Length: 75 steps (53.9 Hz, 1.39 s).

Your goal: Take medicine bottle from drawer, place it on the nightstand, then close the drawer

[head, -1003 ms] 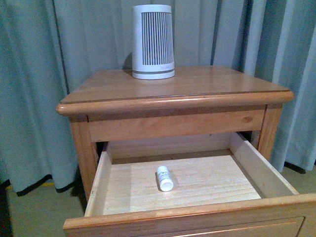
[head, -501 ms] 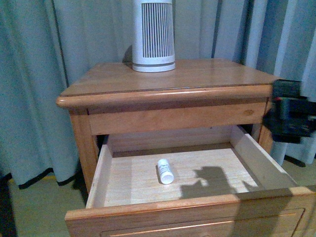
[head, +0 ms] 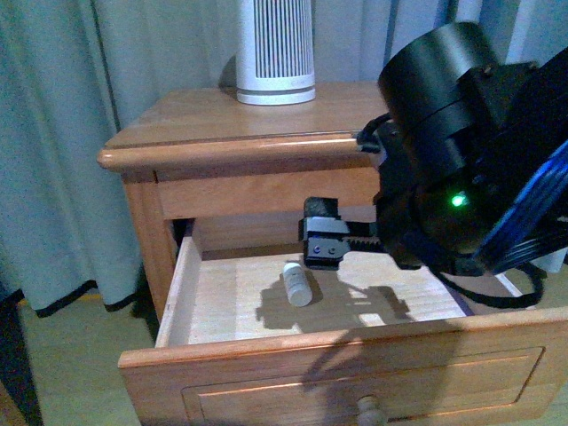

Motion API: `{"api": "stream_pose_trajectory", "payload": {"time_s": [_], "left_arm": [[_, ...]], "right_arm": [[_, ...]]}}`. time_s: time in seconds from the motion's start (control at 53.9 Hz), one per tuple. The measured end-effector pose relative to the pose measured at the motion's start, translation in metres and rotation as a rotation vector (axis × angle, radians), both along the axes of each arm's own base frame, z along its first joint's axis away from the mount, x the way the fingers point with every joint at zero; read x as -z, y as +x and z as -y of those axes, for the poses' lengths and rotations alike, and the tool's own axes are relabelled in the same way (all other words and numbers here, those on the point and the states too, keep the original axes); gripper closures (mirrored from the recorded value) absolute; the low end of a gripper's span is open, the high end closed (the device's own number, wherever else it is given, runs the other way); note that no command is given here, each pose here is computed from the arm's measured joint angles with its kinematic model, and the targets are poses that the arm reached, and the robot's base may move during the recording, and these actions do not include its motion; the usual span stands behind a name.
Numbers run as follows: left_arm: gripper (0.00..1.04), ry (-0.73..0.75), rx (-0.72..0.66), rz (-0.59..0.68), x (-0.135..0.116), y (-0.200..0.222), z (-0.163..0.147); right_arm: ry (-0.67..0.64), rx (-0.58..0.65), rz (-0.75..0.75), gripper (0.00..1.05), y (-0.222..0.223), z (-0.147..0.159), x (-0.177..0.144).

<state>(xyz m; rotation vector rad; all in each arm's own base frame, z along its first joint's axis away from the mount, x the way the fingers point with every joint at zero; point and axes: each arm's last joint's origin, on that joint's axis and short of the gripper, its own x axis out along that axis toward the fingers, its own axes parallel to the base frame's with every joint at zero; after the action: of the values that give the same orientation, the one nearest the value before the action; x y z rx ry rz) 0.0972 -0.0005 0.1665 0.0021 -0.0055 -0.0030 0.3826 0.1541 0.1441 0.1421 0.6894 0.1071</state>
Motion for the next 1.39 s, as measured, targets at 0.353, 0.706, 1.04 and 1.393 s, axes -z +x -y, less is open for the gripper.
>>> {"api": "stream_pose_trajectory", "payload": {"time_s": [0.353,0.706,1.04,1.393], "left_arm": [[0.07,0.000,0.000,0.000,0.000,0.000,0.000],[0.07,0.000,0.000,0.000,0.000,0.000,0.000],[0.07,0.000,0.000,0.000,0.000,0.000,0.000],[0.07,0.000,0.000,0.000,0.000,0.000,0.000]], "right_arm": [[-0.010,-0.020,0.003,0.07,0.032,-0.026,0.032],[-0.025,-0.033,-0.007,0.07,0.055,-0.046,0.056],[-0.053,-0.032,-0.031,0.30,0.057,-0.057,0.067],[-0.066,-0.025,-0.019,0.74,0.057,-0.056,0.065]]}}
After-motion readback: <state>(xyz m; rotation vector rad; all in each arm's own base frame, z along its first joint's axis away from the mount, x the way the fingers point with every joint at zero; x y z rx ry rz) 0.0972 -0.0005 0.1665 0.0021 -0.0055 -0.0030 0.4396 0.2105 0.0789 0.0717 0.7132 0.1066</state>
